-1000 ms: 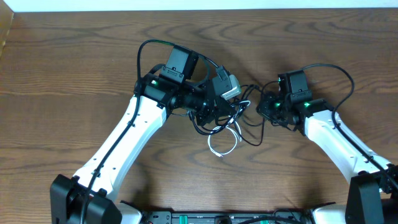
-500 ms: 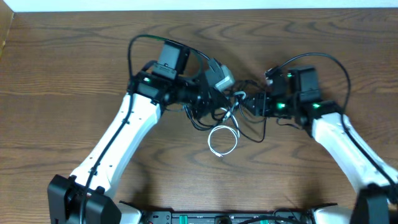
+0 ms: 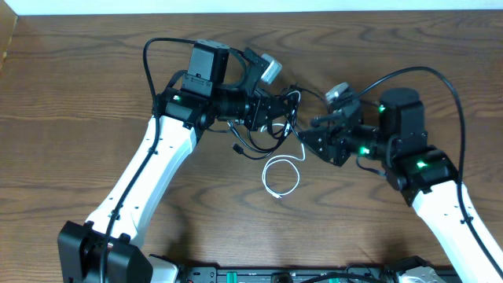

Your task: Untangle cables

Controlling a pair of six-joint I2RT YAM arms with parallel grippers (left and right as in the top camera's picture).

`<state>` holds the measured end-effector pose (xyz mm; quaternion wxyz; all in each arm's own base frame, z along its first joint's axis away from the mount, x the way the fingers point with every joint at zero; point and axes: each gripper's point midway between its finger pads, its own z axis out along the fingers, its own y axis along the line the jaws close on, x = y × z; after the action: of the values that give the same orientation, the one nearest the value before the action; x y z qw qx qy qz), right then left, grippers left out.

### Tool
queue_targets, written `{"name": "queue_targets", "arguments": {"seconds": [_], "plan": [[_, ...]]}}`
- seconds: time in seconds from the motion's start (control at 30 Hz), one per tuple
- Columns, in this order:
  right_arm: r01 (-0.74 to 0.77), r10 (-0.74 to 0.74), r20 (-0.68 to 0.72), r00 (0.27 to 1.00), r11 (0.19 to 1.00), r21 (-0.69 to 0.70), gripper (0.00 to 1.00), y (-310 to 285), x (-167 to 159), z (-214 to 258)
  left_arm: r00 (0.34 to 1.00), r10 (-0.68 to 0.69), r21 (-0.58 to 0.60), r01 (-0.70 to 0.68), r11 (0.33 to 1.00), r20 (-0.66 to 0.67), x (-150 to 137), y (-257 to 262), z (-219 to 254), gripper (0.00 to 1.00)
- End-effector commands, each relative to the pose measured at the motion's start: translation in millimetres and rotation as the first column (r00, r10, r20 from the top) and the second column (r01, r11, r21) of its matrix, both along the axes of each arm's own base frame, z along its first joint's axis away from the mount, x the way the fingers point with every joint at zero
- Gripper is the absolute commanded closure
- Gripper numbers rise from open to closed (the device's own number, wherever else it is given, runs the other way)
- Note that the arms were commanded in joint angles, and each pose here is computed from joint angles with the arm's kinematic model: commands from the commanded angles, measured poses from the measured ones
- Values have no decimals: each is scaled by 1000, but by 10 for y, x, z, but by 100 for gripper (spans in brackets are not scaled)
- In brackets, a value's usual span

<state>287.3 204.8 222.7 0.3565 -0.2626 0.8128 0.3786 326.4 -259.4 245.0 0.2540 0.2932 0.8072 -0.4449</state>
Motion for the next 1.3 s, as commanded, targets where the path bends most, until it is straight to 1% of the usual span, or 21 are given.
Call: {"name": "queue_targets", "arguments": {"seconds": [0.0,0.1,0.13,0.2,0.3,0.37,0.43,0.53,0.67,0.7,0.73,0.93,1.1,1.27], "plan": [[-2,5,46,999,997,-78,53,10,23,-98,995,45,-63,-51,997,-86,-35,-27,199,92],[9,-1,72,997,993,-121,51,4,52,-149,991,63,-72,-71,995,-116,-23,-32,213,93],[4,8,86,996,991,-134,48,10,55,-161,991,63,-72,-72,995,-116,-23,-32,212,93],[6,12,113,994,987,-160,47,5,77,-175,991,63,-72,-71,995,-116,-23,-32,213,93],[23,-2,112,994,983,-181,46,-13,114,-224,991,64,-73,-72,995,-118,-23,-32,213,92],[19,-1,93,996,982,-188,47,-12,114,-282,989,68,-73,-78,994,-128,-23,-32,213,93],[13,1,69,998,980,-198,50,-8,111,-353,989,70,-74,-80,994,-132,-22,-32,213,93],[0,9,40,999,976,-218,53,-17,89,-448,986,84,-70,-95,993,-143,-8,-22,205,92],[1,4,20,1000,960,-279,53,-97,57,-571,975,165,-22,-170,985,-148,96,40,131,93],[11,-6,19,1000,957,-291,53,-120,64,-589,971,183,-13,-187,982,-151,117,53,117,95],[17,-11,21,1000,955,-297,53,-131,72,-595,971,184,-13,-189,982,-151,119,53,117,93],[15,-8,21,1000,945,-326,55,-153,100,-673,971,184,-13,-188,982,-153,117,52,118,93],[2,-12,-29,1000,937,-349,56,-159,109,-843,969,187,-14,-191,981,-159,117,52,116,92],[31,-51,-40,998,912,-408,60,-236,179,-1004,969,188,-14,-193,981,-160,118,53,117,93]]}}
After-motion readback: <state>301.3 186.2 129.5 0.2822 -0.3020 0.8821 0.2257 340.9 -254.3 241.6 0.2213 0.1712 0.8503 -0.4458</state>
